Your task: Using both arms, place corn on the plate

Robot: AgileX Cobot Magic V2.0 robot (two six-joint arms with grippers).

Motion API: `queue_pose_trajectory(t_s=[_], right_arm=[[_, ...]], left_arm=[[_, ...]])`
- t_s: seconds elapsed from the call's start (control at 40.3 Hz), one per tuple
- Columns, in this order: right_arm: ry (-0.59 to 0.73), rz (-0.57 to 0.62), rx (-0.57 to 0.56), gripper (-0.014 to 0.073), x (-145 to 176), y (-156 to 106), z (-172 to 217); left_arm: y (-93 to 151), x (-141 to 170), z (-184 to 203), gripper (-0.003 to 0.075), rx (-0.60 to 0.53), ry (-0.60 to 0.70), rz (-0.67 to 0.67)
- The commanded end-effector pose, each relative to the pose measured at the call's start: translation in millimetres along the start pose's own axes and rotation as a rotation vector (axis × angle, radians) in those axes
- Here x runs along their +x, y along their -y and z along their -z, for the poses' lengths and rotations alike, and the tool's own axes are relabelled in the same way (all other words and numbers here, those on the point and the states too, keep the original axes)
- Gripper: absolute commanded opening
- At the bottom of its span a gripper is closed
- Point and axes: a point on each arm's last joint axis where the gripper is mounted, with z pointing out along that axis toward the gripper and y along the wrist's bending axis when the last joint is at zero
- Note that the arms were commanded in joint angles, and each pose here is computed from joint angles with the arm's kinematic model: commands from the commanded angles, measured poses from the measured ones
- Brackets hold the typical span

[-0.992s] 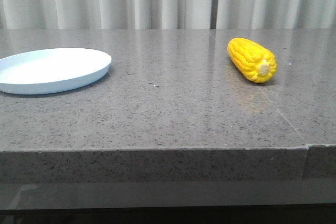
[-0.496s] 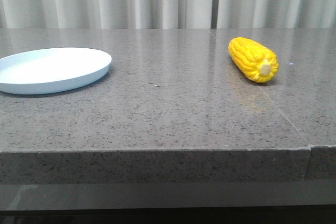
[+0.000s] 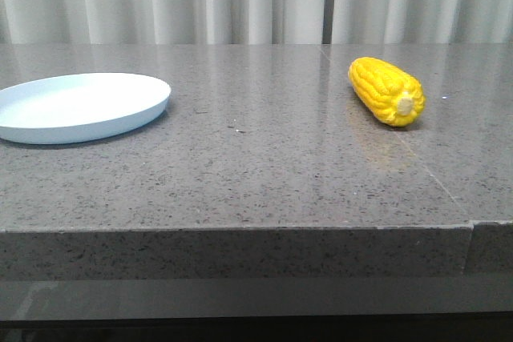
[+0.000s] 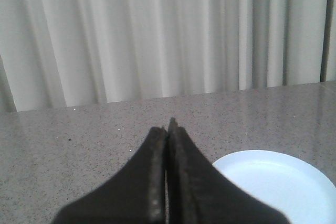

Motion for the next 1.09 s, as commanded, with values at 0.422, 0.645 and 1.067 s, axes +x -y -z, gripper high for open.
queue_pose_trajectory(t_s=[0.422, 0.645, 1.067], right_arm=[[0.106, 0.010, -0.004, 0.0620, -18.9, -1.7, 2.3], [0.106, 0.010, -0.004, 0.0621, -18.9, -1.7, 2.3], [0.104, 0.010, -0.004, 0.0621, -18.6, -1.7, 2.2]], left_arm=[[-1.2, -17.9, 0.2, 0.0692, -0.006, 0.096, 0.000], [-1.0, -17.7, -0.5, 0.0692, -0.003, 0.093, 0.013], [8.3, -15.2, -85.8, 0.0692, 0.077, -0.363, 0.060]])
